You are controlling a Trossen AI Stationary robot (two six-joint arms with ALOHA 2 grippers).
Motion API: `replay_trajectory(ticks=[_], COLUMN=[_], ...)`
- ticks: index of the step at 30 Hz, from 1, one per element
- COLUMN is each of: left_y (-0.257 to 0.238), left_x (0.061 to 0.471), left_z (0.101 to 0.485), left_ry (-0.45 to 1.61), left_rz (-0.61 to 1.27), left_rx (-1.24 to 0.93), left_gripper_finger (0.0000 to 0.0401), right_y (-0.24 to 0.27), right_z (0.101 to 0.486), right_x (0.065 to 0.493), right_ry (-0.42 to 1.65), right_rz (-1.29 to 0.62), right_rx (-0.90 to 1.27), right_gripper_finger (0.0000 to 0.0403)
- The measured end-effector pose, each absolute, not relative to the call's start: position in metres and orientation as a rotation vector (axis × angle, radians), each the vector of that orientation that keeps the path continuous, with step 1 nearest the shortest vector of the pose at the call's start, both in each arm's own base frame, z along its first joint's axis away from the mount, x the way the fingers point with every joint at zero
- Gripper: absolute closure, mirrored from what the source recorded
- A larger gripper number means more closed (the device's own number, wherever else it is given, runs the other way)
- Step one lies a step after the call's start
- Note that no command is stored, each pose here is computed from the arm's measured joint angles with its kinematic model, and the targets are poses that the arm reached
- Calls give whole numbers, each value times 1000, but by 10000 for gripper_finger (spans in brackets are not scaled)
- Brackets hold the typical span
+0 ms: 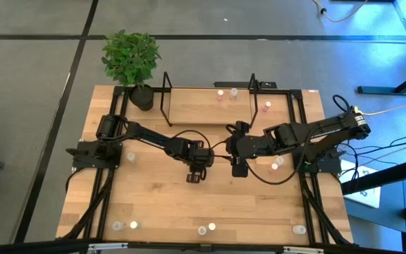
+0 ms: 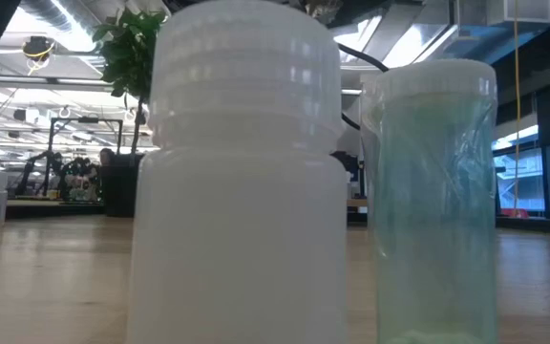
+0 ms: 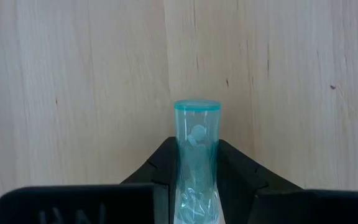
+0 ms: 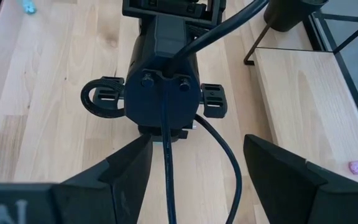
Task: Pick and place medicine bottles onto shelf by color
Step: Put the top blue medicine bottle on the shelf
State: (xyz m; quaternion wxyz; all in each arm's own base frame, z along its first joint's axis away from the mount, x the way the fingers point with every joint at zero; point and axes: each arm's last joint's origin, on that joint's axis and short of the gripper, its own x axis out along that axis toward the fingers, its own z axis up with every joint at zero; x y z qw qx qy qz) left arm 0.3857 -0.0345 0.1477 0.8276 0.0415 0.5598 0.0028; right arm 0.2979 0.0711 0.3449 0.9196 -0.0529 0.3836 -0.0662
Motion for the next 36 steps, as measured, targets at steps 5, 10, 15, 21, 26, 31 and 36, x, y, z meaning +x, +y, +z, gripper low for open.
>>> replay_trajectory(ticks=[5, 10, 15, 21, 26, 31, 36], left_y=[-33, -33, -33, -33, -33, -39, -54], left_x=[385, 385, 385, 386, 381, 372, 346], left_z=[147, 147, 147, 148, 153, 179, 210], left_ry=[1198, 1199, 1198, 1191, 1208, 1166, 1123], left_rz=[18, 19, 19, 14, 36, 80, 191], left_rx=[81, 80, 81, 88, 49, 70, 137], left_gripper_finger=[327, 292, 248, 204, 195, 194, 194], right_y=[71, 71, 71, 71, 71, 72, 72], right_z=[345, 345, 345, 345, 346, 346, 346], right_x=[298, 298, 298, 299, 299, 299, 300], right_ry=[788, 789, 788, 780, 774, 771, 764], right_rz=[-136, -136, -136, -136, -135, -135, -134], right_rx=[-109, -109, -109, -106, -104, -103, -100], right_gripper_finger=[148, 148, 148, 148, 148, 148, 148])
